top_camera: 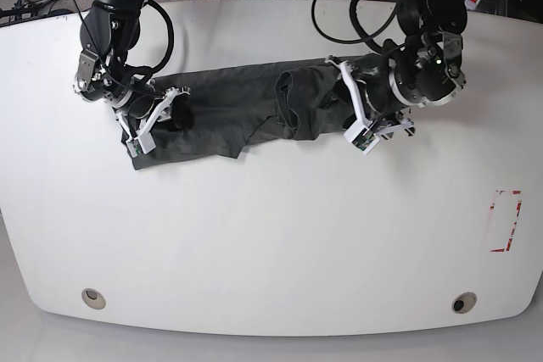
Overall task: Fold the T-shirt properly
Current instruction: 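Grasp the band end with the left gripper and fold it toward the right gripper, then fold the band end with the right gripper toward the left gripper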
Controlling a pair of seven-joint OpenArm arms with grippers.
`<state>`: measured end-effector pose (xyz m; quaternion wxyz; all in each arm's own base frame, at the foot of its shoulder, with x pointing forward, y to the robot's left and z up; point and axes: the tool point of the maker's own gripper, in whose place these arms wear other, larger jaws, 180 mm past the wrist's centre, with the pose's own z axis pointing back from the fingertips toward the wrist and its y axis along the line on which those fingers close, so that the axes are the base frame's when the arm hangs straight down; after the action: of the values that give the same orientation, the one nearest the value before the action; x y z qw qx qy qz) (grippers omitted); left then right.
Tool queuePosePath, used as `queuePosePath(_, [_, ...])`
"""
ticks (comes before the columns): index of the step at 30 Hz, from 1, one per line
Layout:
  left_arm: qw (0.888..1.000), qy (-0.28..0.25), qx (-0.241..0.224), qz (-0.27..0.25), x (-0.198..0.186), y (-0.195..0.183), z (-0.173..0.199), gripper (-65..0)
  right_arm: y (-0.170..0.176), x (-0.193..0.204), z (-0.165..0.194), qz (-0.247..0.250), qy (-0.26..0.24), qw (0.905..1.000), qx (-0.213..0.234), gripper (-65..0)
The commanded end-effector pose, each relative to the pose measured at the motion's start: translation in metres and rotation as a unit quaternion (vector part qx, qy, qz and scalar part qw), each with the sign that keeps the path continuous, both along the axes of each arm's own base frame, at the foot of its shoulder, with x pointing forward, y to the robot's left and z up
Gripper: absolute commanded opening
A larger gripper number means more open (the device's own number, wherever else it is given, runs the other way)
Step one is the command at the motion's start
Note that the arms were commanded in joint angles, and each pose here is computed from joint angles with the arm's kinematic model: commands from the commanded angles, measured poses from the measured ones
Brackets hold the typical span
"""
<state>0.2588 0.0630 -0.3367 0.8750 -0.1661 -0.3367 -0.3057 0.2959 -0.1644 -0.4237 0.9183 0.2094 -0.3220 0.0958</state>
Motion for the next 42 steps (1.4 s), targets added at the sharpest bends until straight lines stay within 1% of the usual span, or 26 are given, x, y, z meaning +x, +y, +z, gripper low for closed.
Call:
queuePosePath(1, [1.0,-0.012,0.009,-0.009,-0.001,0.011,0.003,-36.5,-0.005,0.001,0.013,0.008,-0.011,0.9997,-0.02,-50.6])
queuePosePath(2, [1.0,-0.013,0.018,-0.008,-0.002,0.019,0.001,-37.4,-0.003,0.002,0.019,0.01,-0.017,0.9997,-0.017,-50.6])
queuePosePath(5, [1.0,-0.019,0.024,-0.004,-0.004,0.032,-0.002,-41.3,0.003,0.006,0.037,0.019,-0.04,0.999,-0.01,-50.6])
queuePosePath(9, [1.0,-0.009,0.011,0.004,-0.007,0.038,-0.014,-45.3,0.013,0.011,0.065,0.035,-0.073,0.9967,0.002,-50.6])
queuePosePath(14, [0.999,0.03,0.003,0.013,-0.01,0.041,-0.038,-46.4,0.034,0.013,0.103,0.062,-0.117,0.9899,0.052,-50.4])
queuePosePath(15, [0.999,0.035,0.002,0.015,-0.009,0.042,-0.041,-46.9,0.044,0.012,0.109,0.075,-0.121,0.9876,0.066,-50.4])
queuePosePath(17, [0.999,0.046,0.008,0.016,-0.011,0.049,-0.048,-48.1,0.074,0.01,0.121,0.119,-0.133,0.9796,0.091,-50.4])
queuePosePath(20, [0.998,0.051,0.012,0.017,-0.012,0.053,-0.051,-48.5,0.11,0.0,0.124,0.172,-0.132,0.9708,0.103,-50.4])
queuePosePath(22, [0.998,0.052,0.012,0.016,-0.013,0.053,-0.051,-48.5,0.143,-0.009,0.126,0.204,-0.13,0.9621,0.126,-50.4])
queuePosePath(24, [0.998,0.053,0.018,0.016,-0.014,0.057,-0.052,-48.5,0.165,-0.016,0.126,0.228,-0.125,0.9553,0.14,-50.4])
queuePosePath(28, [0.998,0.053,0.022,0.015,-0.014,0.06,-0.051,-48.5,0.197,-0.022,0.126,0.261,-0.124,0.9473,0.138,-50.4])
queuePosePath(31, [0.998,0.052,0.021,0.015,-0.013,0.06,-0.051,-48.5,0.231,-0.038,0.126,0.304,-0.118,0.9347,0.14,-50.4])
queuePosePath(32, [0.998,0.052,0.021,0.015,-0.013,0.06,-0.051,-48.5,0.236,-0.04,0.125,0.31,-0.117,0.9331,0.14,-50.4])
queuePosePath(33, [0.998,0.051,0.021,0.015,-0.013,0.06,-0.051,-48.5,0.242,-0.042,0.123,0.314,-0.114,0.9321,0.139,-50.4])
queuePosePath(37, [0.998,0.05,0.02,0.015,-0.012,0.06,-0.05,-48.5,0.256,-0.036,0.106,0.318,-0.103,0.9351,0.119,-50.4])
queuePosePath(38, [0.998,0.05,0.02,0.015,-0.012,0.06,-0.05,-48.5,0.259,-0.036,0.096,0.319,-0.091,0.9362,0.114,-50.4])
queuePosePath(40, [0.998,0.05,0.02,0.015,-0.012,0.06,-0.05,-48.5,0.262,-0.032,0.088,0.317,-0.085,0.938,0.112,-50.6])
queuePosePath(42, [0.998,0.05,0.019,0.015,-0.012,0.059,-0.05,-48.5,0.259,-0.023,0.074,0.306,-0.076,0.9428,0.109,-50.7])
